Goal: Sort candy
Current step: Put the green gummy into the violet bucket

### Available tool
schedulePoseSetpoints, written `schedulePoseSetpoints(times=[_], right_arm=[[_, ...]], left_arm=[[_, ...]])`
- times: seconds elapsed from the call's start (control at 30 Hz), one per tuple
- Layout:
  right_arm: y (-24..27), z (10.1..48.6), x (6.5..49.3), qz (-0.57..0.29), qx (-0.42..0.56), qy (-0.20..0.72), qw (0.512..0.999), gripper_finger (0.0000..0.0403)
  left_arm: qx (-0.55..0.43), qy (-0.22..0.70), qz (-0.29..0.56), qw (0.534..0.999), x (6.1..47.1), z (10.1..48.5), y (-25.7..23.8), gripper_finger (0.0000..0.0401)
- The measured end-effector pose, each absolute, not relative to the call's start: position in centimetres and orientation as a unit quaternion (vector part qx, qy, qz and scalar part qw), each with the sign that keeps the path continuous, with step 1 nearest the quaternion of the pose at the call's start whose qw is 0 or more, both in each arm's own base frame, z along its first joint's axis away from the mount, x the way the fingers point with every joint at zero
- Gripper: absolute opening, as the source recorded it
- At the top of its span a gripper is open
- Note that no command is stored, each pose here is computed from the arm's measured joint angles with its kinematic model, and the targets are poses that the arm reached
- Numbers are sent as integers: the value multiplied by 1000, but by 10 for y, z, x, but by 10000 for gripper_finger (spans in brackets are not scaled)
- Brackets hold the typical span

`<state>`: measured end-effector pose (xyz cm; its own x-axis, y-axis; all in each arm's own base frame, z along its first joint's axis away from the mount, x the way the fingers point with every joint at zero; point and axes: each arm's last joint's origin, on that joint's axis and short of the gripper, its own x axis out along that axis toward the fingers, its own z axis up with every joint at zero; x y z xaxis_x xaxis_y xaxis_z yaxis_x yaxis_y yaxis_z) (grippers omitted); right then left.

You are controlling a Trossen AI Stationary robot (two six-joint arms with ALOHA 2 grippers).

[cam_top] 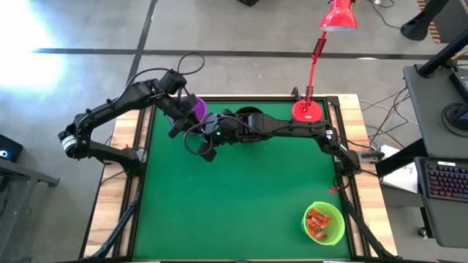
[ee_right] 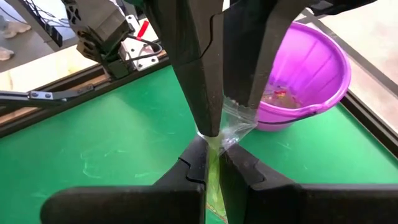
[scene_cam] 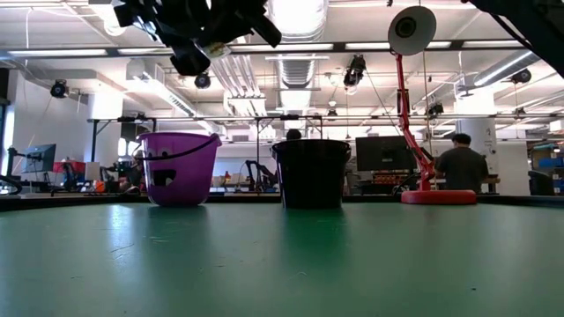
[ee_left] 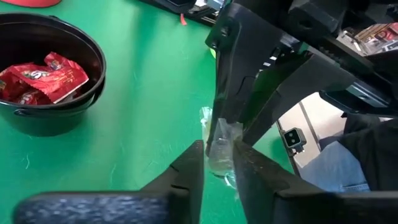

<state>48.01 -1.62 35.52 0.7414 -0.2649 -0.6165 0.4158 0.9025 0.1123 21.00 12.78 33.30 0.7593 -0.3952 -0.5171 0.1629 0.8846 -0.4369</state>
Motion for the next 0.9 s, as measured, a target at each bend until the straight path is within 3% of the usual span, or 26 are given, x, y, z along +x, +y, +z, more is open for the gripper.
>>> schedulePoseSetpoints(times=[0.23, 0.63, 0.9], right_arm=[[-20, 355, 480, -183, 109, 312, 926, 13], [-28, 355, 480, -187, 101, 313, 926, 16], [-41, 351, 481, -185, 83, 323, 924, 69]], left_arm=[[-177, 310, -155, 921, 210, 333, 128, 6], [-172, 311, -150, 923, 210, 333, 128, 1], [-162, 323, -126, 924, 210, 333, 130, 0]])
